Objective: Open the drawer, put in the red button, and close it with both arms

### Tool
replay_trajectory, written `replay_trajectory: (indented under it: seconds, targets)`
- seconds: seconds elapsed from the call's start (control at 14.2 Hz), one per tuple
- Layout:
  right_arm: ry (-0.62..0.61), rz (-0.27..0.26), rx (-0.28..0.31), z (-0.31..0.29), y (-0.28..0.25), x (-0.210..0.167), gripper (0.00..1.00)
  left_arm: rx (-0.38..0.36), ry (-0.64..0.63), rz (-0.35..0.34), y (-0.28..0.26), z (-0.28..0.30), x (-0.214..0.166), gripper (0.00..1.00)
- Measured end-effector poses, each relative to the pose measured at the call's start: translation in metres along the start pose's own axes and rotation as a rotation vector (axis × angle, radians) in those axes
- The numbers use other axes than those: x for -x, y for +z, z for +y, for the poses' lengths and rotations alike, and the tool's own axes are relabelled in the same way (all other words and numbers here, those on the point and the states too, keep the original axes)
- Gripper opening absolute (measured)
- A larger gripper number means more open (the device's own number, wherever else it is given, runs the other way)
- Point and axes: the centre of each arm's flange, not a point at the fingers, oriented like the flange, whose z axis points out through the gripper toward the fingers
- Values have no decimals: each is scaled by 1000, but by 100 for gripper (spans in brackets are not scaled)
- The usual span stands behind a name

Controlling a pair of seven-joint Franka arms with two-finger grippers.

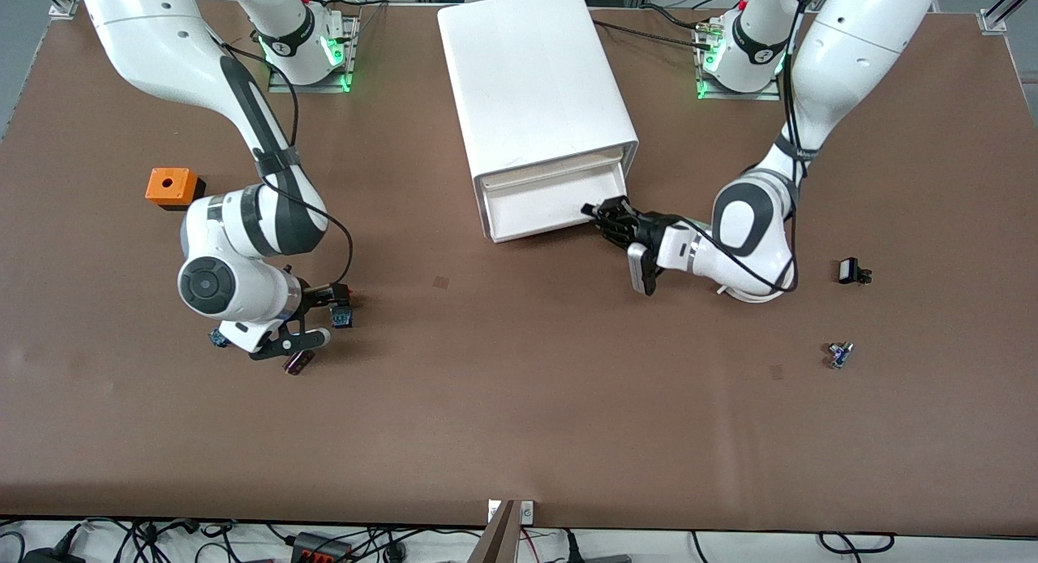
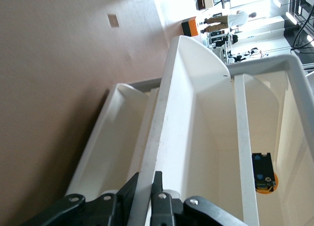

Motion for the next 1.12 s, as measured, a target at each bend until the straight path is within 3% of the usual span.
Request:
replay_trajectory:
  seconds: [0.14, 0.28, 0.56, 0.77, 0.98, 1.12]
  targets:
    - [-4, -20, 0, -3, 18, -2, 100, -15, 18, 21, -18, -7, -14, 13]
    - [-7, -38, 1, -5, 32, -2, 100, -47, 29, 41, -31, -13, -22, 25]
    - [-12, -61, 1, -9, 50, -2, 100, -91, 38, 25, -44, -14, -26, 65]
    - [-13, -64, 2, -9, 59, -3, 100, -126, -48, -30, -63, 12, -33, 96]
    - [-14, -64, 2, -10, 61, -4, 85, -235, -189, -105, -109, 62, -44, 100]
    - [-14, -63, 2, -10, 61, -4, 61, -367, -286, -144, -150, 92, -50, 100]
